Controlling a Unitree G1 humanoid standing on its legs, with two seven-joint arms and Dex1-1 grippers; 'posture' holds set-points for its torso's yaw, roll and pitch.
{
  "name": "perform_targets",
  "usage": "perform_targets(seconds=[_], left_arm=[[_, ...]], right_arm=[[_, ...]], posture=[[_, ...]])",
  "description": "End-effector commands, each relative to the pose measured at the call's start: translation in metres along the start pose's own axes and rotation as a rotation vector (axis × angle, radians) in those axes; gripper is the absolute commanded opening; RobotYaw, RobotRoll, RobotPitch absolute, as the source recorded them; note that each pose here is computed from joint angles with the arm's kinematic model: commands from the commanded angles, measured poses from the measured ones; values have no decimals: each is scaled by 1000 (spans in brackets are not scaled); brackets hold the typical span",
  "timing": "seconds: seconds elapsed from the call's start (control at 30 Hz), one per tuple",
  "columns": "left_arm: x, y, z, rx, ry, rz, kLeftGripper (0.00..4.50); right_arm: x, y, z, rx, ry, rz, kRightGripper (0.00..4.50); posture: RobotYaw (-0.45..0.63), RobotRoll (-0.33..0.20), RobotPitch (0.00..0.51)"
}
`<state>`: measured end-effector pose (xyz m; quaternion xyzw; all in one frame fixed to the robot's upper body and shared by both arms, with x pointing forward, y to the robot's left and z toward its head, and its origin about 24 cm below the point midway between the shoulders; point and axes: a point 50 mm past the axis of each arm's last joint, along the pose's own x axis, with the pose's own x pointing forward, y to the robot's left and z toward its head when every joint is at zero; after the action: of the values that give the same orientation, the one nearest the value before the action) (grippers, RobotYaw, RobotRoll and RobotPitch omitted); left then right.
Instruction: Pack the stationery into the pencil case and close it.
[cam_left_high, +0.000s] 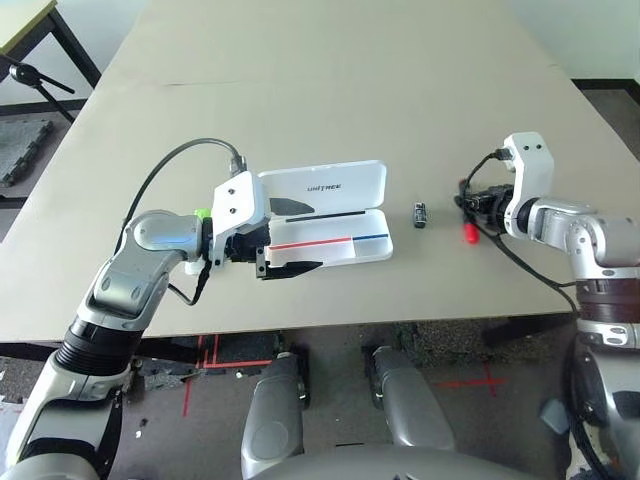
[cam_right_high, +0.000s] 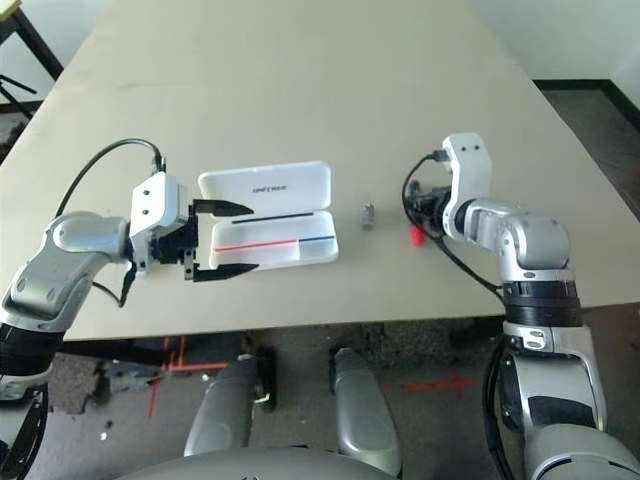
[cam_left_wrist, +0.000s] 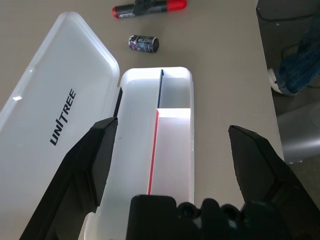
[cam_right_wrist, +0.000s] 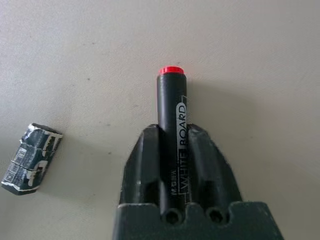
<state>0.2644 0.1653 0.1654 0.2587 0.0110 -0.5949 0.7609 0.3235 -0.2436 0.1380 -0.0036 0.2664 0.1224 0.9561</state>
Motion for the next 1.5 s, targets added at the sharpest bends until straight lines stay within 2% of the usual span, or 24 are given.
perform_targets(seconds=[0.03,0.23,0.5,0.77,1.0,1.13,1.33,1.5], left_arm=[[-5,2,2,20,21,12,4500],[-11,5,3,27,35,22,4500],[-22,7,3,38,33,51,4500],[-34,5,3,47,44,67,4500],[-33,2,3,47,42,71,4500],[-31,0,0,51,61,74,4500],[-28,-2,1,45,58,74,4500],[-28,-3,-1,43,70,81,4500]], right_arm=[[-7,-5,7,-58,8,8,504],[-23,2,26,-281,-49,158,504],[-38,19,33,-562,-52,370,504],[-46,51,42,-758,-47,589,504],[-39,83,53,-913,-63,719,504],[-31,106,56,-1015,-127,796,504],[-24,126,59,-1047,-160,840,504],[-17,146,54,-1070,-189,893,504]], posture=[[-111,0,192],[-108,0,190],[-92,0,192],[-69,0,192],[-51,0,189],[-36,0,192],[-25,0,196],[-20,0,198]])
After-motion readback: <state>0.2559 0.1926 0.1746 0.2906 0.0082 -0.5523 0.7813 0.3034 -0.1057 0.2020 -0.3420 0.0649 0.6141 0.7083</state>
